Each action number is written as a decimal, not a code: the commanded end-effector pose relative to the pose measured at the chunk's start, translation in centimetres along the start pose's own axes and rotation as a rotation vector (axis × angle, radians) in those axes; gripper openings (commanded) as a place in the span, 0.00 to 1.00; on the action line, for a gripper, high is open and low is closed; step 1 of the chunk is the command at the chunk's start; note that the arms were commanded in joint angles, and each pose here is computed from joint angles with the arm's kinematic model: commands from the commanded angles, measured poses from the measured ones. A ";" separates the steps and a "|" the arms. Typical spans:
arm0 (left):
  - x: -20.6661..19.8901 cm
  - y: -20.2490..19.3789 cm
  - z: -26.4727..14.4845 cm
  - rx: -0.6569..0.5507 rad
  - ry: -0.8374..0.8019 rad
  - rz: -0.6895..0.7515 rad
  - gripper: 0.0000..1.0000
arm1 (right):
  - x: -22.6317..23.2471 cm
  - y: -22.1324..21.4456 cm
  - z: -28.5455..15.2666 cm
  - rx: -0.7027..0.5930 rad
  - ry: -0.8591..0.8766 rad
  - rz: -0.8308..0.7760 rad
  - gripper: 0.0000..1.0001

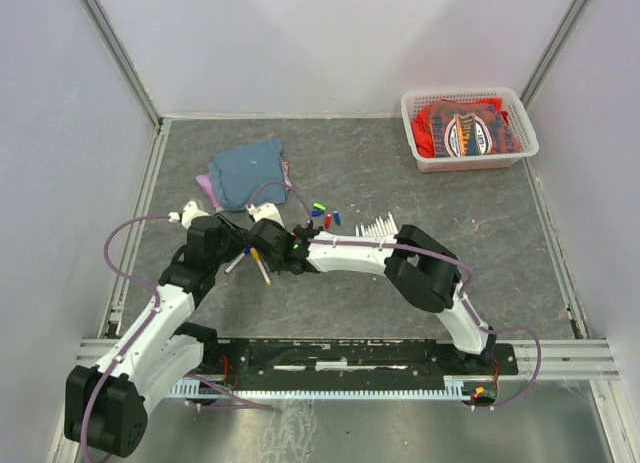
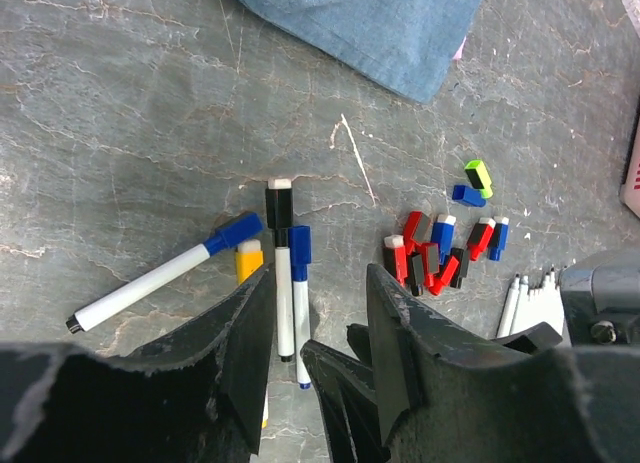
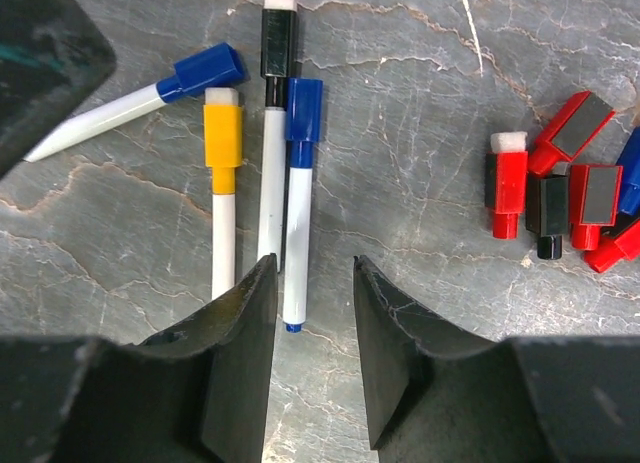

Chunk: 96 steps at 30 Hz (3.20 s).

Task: Open the pen caps
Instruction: Pick up the pen from the center of the board, then open the pen cap from the pen.

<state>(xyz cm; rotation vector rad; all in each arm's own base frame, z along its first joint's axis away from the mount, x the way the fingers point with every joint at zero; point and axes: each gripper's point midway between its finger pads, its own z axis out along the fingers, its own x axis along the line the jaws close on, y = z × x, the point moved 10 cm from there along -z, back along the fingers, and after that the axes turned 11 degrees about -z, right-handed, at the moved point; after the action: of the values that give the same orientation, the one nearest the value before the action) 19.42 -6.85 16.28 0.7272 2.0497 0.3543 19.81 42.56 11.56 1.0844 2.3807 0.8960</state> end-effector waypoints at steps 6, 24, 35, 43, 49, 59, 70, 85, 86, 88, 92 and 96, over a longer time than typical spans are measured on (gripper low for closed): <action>-0.1 0.4 -0.1 -0.039 -0.007 -0.053 0.47 | 0.5 0.7 0.2 -0.014 -0.019 0.006 0.42; -0.4 0.6 0.0 -0.044 -0.014 -0.056 0.46 | 0.6 -0.3 1.0 0.022 -0.017 0.000 0.41; -0.5 0.3 0.4 -0.017 -0.018 -0.051 0.45 | 0.5 -2.0 1.6 0.081 -0.026 -0.004 0.20; -1.0 0.3 0.3 0.005 -0.048 -0.050 0.48 | -0.4 -2.3 -0.1 0.030 -0.029 0.028 0.05; -1.3 -0.9 1.2 0.115 -0.109 -0.042 0.51 | -1.2 -2.8 -1.7 -0.052 -0.004 0.065 0.01; -1.9 -2.4 1.8 0.272 -0.242 -0.047 0.57 | -1.5 -2.7 -3.9 -0.160 0.103 0.125 0.01; -2.1 -2.9 1.7 0.346 -0.299 -0.027 0.57 | -1.5 -1.7 -6.4 -0.251 0.202 0.198 0.01; -1.8 -3.3 1.3 0.374 -0.324 -0.025 0.54 | -1.7 -1.4 -7.5 -0.295 0.235 0.230 0.01; -1.9 -3.3 1.2 0.377 -0.328 -0.025 0.54 | -1.6 -1.4 -7.5 -0.295 0.242 0.231 0.01; -1.9 -3.3 1.2 0.381 -0.332 -0.025 0.53 | -1.4 -1.4 -7.4 -0.298 0.254 0.235 0.01; -1.9 -3.4 1.2 0.388 -0.331 -0.033 0.51 | -1.2 -1.4 -7.4 -0.304 0.278 0.243 0.01; -1.8 -3.4 1.3 0.380 -0.332 -0.058 0.46 | -1.4 -1.7 -7.7 -0.313 0.287 0.251 0.01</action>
<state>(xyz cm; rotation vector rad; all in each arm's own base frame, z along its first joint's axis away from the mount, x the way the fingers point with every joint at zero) 19.78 -10.54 14.30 0.9310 1.8817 -0.1635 15.89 37.41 13.99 1.2219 2.2881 1.4075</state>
